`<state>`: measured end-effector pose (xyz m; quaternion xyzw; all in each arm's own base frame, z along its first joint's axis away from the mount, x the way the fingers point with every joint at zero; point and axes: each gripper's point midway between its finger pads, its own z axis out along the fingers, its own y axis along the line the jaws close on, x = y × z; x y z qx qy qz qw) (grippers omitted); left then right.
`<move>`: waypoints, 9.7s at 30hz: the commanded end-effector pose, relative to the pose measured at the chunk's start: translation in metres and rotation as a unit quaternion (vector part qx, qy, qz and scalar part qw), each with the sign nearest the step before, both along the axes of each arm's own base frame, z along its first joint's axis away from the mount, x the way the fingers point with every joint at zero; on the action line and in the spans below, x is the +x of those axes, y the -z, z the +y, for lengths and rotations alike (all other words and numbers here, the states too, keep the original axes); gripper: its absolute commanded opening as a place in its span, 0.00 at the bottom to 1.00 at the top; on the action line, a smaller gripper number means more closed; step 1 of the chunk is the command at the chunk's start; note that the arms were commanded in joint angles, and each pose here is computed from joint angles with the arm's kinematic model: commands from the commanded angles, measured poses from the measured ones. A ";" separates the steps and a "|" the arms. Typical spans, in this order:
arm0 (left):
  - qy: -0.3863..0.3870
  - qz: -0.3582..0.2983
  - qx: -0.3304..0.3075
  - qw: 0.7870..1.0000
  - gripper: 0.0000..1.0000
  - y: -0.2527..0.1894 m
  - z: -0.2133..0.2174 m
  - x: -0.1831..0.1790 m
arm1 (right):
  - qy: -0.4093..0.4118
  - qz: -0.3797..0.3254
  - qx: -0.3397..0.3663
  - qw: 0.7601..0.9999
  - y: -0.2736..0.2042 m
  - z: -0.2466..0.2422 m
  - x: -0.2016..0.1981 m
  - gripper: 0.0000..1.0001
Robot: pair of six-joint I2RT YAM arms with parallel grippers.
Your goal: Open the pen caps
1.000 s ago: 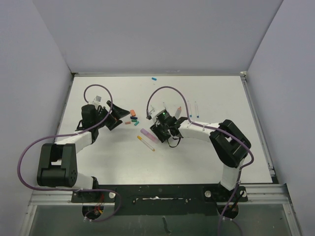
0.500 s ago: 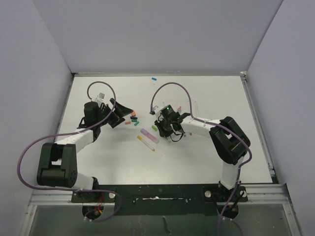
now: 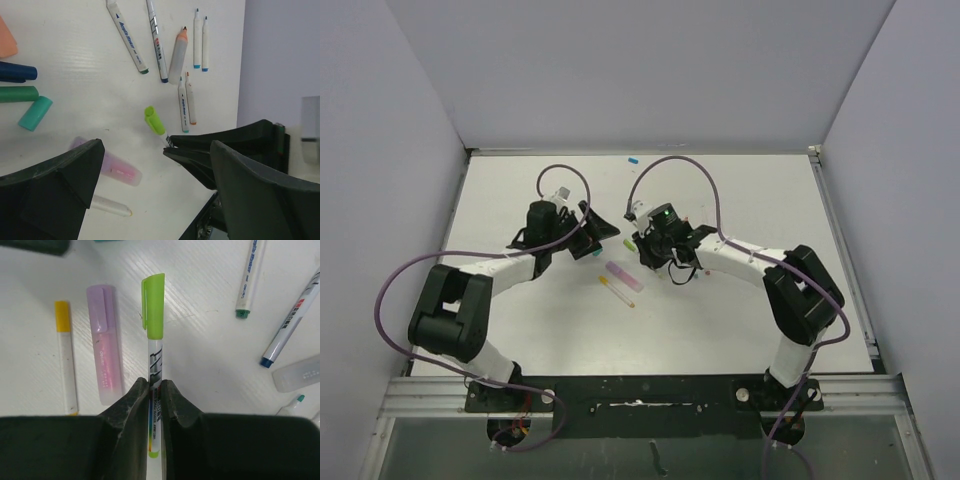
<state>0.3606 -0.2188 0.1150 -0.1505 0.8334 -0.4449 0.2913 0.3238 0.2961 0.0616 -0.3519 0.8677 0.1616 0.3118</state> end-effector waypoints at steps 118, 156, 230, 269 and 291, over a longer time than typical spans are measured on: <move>-0.139 0.073 0.043 0.987 0.10 0.057 0.110 0.032 | 0.017 -0.062 0.022 0.998 -0.017 0.050 0.097 0.00; -0.129 -0.053 -0.006 0.990 0.98 -0.031 0.106 0.030 | -0.027 -0.088 0.051 0.994 -0.049 0.052 0.058 0.69; -0.008 -0.050 -0.008 0.999 0.91 -0.032 -0.017 0.024 | -0.056 -0.029 0.186 0.981 -0.087 0.063 0.006 0.02; 0.013 -0.075 -0.049 0.996 0.00 -0.051 -0.041 0.020 | -0.043 0.011 0.224 0.974 -0.082 0.074 0.009 0.53; 0.020 -0.081 -0.050 0.995 0.00 -0.058 -0.051 0.023 | -0.044 0.012 0.222 0.974 -0.078 0.072 0.007 0.00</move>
